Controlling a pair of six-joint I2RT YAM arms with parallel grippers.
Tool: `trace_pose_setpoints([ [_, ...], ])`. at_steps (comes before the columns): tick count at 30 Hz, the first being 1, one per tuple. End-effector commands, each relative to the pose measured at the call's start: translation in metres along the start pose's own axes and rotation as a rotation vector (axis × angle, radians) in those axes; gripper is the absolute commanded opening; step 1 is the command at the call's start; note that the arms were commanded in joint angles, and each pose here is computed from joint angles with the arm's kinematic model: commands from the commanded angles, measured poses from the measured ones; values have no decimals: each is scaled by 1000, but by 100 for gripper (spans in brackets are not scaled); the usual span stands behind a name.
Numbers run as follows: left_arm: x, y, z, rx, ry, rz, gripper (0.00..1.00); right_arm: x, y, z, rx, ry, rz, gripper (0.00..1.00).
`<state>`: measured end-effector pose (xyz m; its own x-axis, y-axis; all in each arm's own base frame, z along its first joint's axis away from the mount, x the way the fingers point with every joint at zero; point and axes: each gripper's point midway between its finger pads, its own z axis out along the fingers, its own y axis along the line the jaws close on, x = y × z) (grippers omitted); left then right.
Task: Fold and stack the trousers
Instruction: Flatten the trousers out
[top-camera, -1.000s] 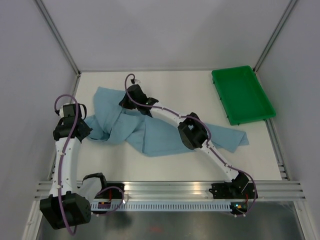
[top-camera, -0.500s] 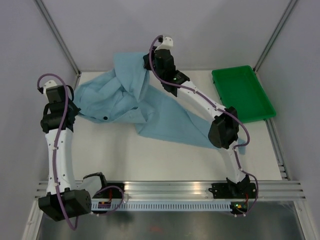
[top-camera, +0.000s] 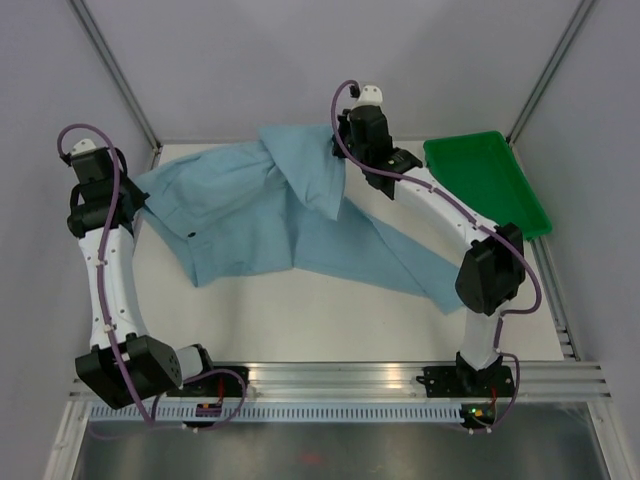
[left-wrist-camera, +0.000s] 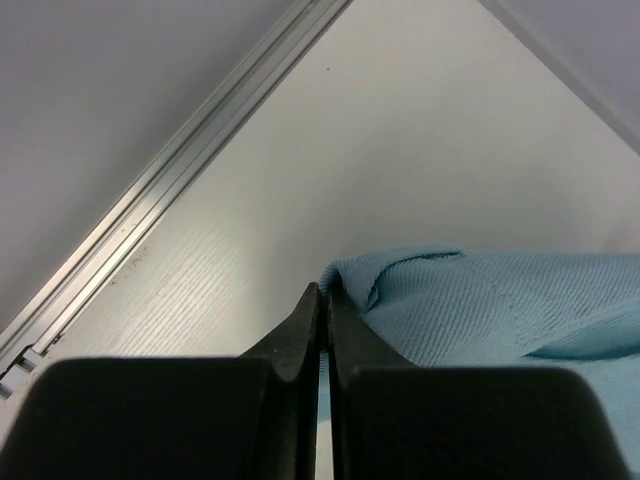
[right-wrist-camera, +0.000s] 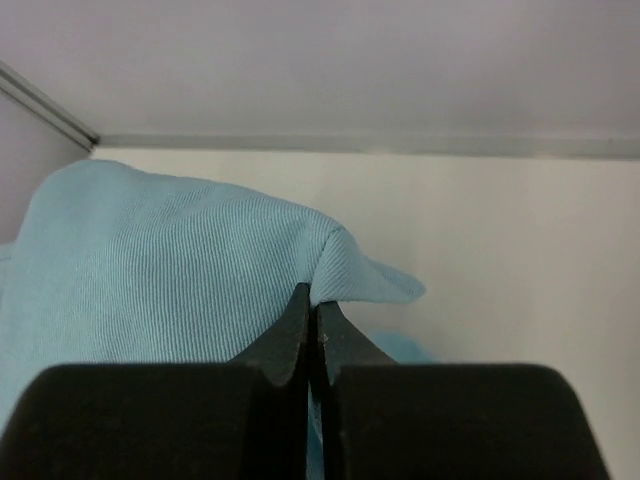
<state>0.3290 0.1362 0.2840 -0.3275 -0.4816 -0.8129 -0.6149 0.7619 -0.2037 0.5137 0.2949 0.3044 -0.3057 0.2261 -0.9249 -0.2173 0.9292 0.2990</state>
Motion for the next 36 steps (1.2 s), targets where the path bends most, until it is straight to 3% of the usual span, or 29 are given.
trace_pose_setpoints([
  [1,-26,21,4,-72,-84,35,2,-11,-43,-28,116,-16,-35,0],
  [6,-14,35,24,-116,-36,44,2,23,-77,-38,189,49,40,0],
  [8,-15,37,31,-126,-35,62,2,18,-85,-39,215,31,60,0],
  [13,-16,35,44,-126,-19,93,2,6,-94,-30,256,33,98,16],
  [16,-13,35,51,-121,1,111,2,11,-87,-24,226,52,116,15],
  [19,-8,28,52,-75,12,121,2,37,-75,-12,140,90,155,19],
  [23,3,27,54,-53,29,131,2,86,-56,14,20,198,227,14],
  [25,4,31,55,-71,31,137,2,100,-53,22,10,243,249,18],
  [29,6,31,55,-69,37,138,2,134,-50,31,4,355,212,47],
  [36,11,28,52,-46,37,130,2,196,-106,28,240,499,117,60],
])
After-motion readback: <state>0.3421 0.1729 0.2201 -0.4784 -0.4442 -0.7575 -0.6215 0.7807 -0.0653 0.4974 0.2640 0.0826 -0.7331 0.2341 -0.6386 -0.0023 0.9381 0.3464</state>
